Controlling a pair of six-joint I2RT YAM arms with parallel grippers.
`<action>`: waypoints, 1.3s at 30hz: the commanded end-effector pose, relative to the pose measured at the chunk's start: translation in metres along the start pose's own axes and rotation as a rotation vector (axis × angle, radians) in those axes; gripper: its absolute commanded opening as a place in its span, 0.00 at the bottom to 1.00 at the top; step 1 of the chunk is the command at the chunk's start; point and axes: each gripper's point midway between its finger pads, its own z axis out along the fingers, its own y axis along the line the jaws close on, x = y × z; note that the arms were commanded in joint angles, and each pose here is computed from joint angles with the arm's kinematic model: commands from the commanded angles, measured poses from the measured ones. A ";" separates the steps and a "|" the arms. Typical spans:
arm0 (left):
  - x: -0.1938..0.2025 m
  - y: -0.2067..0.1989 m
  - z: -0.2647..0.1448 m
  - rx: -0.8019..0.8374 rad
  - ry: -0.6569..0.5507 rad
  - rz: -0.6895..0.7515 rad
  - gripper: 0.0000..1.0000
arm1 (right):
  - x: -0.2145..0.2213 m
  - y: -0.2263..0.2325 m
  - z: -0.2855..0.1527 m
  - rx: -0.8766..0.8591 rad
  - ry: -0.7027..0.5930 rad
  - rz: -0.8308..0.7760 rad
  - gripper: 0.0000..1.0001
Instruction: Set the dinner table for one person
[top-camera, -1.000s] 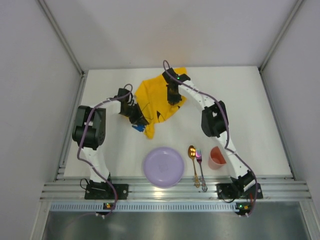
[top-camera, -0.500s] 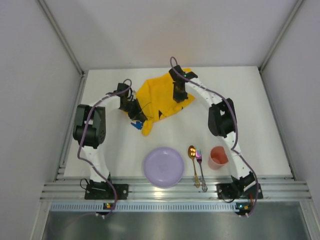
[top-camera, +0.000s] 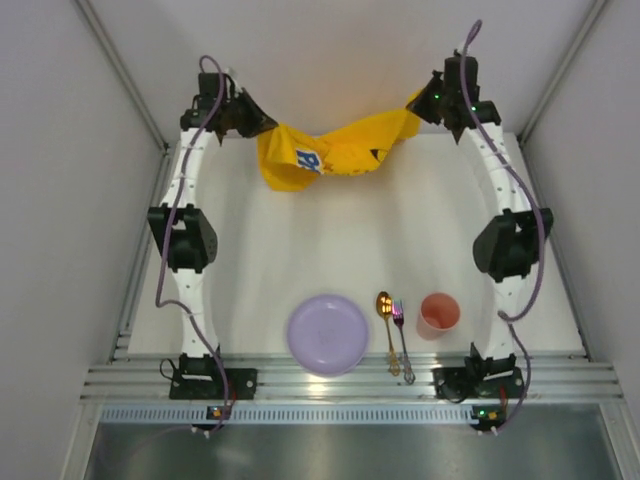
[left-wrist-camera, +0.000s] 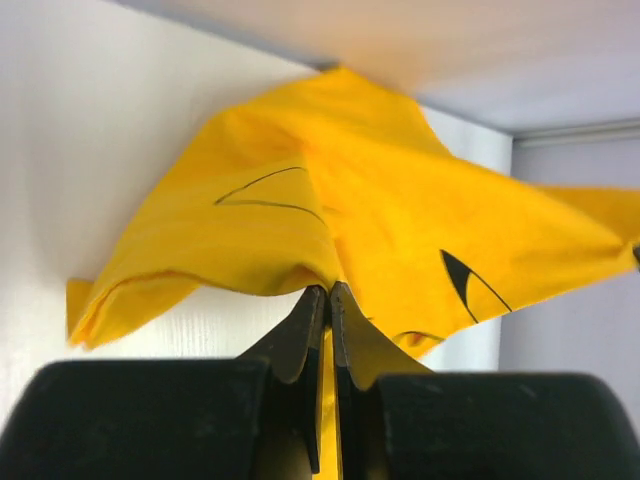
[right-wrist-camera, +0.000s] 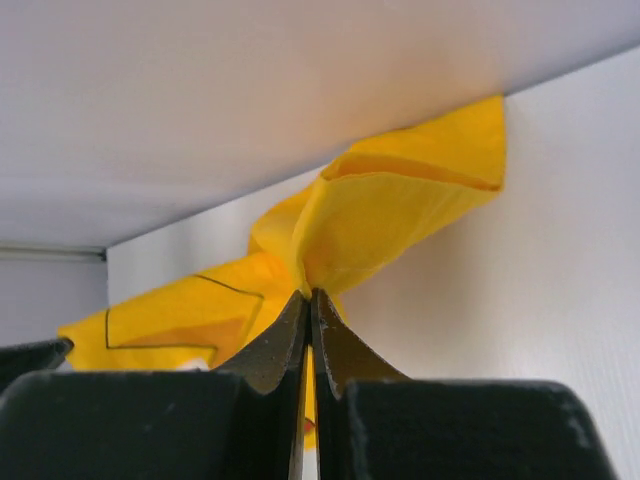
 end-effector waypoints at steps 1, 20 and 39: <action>-0.064 -0.038 -0.089 0.067 -0.222 0.028 0.00 | -0.060 0.066 -0.140 -0.184 -0.206 -0.063 0.00; 0.250 0.196 -0.115 -0.478 0.412 -0.192 0.00 | 0.255 -0.170 -0.166 0.185 0.412 -0.056 0.00; 0.197 0.163 -0.153 -0.582 0.284 -0.163 0.98 | 0.180 -0.130 -0.217 0.191 0.295 -0.179 1.00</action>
